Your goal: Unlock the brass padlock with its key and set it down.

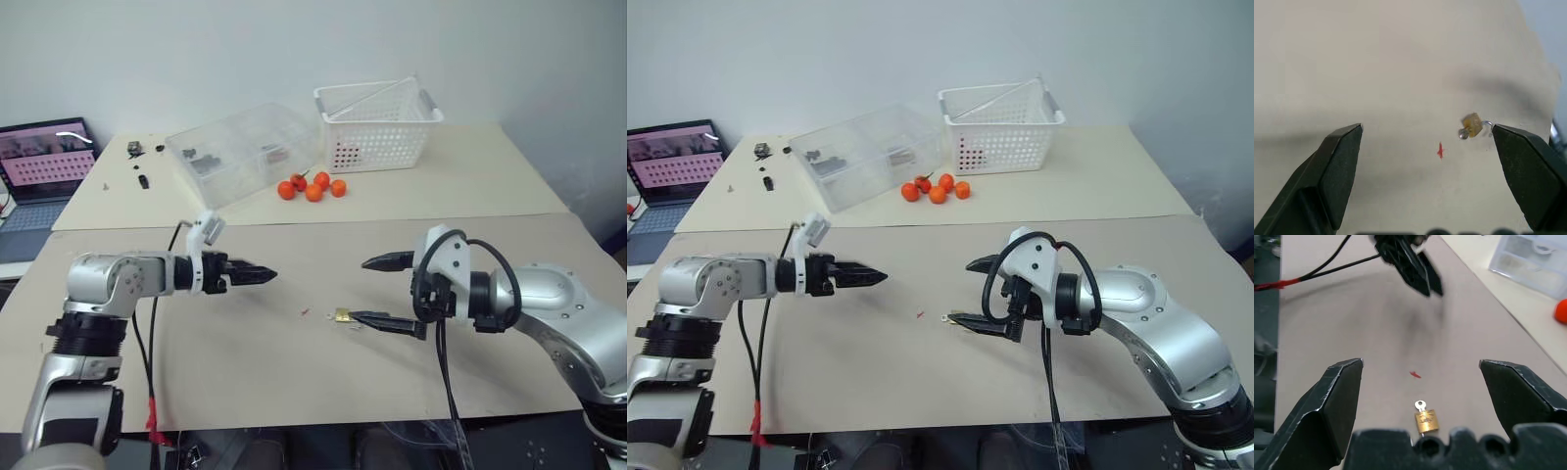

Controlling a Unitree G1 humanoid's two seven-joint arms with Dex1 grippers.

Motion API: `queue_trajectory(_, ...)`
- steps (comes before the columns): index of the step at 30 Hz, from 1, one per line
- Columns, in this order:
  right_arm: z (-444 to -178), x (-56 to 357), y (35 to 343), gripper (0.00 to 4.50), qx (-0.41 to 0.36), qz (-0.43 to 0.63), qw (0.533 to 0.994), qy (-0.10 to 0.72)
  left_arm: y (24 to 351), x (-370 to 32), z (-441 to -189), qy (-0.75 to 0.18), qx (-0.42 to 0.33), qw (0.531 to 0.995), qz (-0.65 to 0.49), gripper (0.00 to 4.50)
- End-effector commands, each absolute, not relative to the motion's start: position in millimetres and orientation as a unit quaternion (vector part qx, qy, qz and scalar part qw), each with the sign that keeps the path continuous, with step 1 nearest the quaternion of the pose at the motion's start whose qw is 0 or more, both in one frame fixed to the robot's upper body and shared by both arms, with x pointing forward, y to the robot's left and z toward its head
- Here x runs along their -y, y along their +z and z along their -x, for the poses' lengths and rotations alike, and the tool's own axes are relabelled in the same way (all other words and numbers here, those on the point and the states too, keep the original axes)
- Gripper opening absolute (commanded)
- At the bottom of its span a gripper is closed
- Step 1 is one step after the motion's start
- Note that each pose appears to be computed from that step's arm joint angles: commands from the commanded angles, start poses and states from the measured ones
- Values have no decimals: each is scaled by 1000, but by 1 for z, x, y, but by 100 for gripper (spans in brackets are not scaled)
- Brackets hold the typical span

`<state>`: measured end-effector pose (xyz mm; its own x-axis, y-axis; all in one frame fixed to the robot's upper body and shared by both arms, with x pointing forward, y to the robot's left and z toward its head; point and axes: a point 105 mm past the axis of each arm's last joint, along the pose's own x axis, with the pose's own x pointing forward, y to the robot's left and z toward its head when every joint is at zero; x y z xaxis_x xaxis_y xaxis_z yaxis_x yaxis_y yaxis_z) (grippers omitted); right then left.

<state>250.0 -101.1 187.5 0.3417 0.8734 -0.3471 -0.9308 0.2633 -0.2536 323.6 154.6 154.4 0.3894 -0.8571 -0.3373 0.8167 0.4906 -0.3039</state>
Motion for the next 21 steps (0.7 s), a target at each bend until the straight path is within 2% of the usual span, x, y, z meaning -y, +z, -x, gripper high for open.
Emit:
queue_trajectory(1, -257, 127, 189, 450, -91, 221, 789, 566, 177, -147, -311, -561, -145, 813, -59, 447)
queue_trajectory(6, -264, 146, 193, 450, -127, 202, 797, 555, 174, -152, -310, -536, -85, 823, -166, 447)
queue_trajectory(9, -276, 161, 203, 450, -114, 190, 831, 509, 182, -156, -312, -499, -53, 848, -168, 447)
queue_trajectory(14, -282, 171, 205, 450, -104, 177, 859, 468, 188, -152, -312, -469, -17, 868, -163, 447)
queue_trajectory(17, -280, 169, 199, 450, -108, 174, 862, 464, 180, -149, -313, -464, -13, 876, -134, 447)
queue_trajectory(21, -276, 164, 194, 450, -117, 177, 858, 468, 171, -141, -309, -487, -23, 863, -133, 447)
